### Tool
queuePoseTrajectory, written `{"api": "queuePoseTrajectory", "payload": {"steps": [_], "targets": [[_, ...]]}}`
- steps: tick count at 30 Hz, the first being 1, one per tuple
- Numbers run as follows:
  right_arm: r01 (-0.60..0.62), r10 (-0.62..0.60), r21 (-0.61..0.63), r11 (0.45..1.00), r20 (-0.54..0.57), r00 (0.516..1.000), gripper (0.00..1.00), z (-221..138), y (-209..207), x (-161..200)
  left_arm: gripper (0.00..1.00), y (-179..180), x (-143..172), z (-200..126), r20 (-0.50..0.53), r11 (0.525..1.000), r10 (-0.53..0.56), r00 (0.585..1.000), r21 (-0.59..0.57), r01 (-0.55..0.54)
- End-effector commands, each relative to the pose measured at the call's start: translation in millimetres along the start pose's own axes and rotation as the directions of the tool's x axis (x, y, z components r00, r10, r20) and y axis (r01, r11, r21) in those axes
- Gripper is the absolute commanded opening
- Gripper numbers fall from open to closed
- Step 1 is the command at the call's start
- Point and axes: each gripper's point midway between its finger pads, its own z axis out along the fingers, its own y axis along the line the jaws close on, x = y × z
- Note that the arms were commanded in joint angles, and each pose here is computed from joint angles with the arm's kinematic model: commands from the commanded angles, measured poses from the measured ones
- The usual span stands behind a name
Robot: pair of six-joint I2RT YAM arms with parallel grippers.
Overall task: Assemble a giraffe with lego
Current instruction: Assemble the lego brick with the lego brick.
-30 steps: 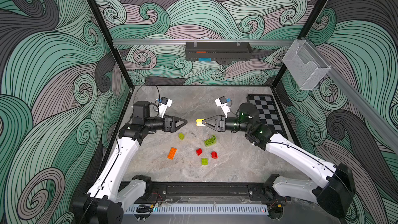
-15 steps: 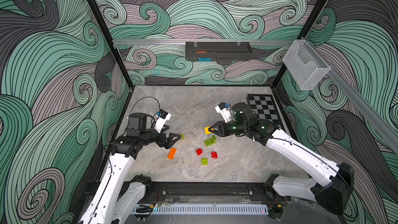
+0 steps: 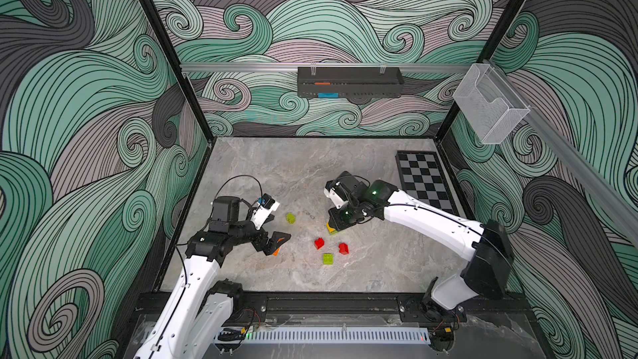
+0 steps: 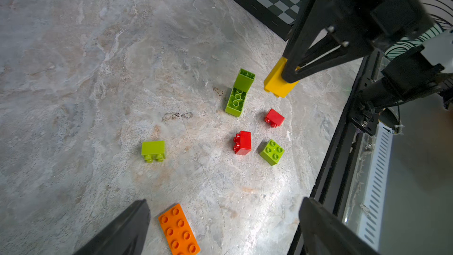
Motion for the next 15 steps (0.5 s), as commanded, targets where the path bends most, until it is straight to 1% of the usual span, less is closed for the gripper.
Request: {"api": "queuePoseTrajectory", "payload": {"steps": [1, 5, 11, 15], "targets": [[0.016, -0.005, 0.109, 0.994, -0.100, 0.995, 0.00, 9, -16, 11, 0.99, -2, -12, -3, 0.055, 0.998, 0.057, 0.997, 0.008, -0.058], [0.019, 0.003, 0.154, 0.988, -0.139, 0.990, 0.00, 24, -18, 8, 0.99, 0, -12, -3, 0.056, 0.998, 0.057, 0.997, 0.000, -0.057], [0.005, 0.027, 0.238, 0.971, -0.131, 0.991, 0.00, 42, -28, -7, 0.99, -1, -12, -2, 0.058, 0.998, 0.054, 0.997, 0.003, -0.055], [-0.010, 0.048, 0.269, 0.963, -0.134, 0.990, 0.00, 53, -33, -13, 0.99, -2, -11, -2, 0.058, 0.998, 0.054, 0.997, 0.005, -0.055]]}}
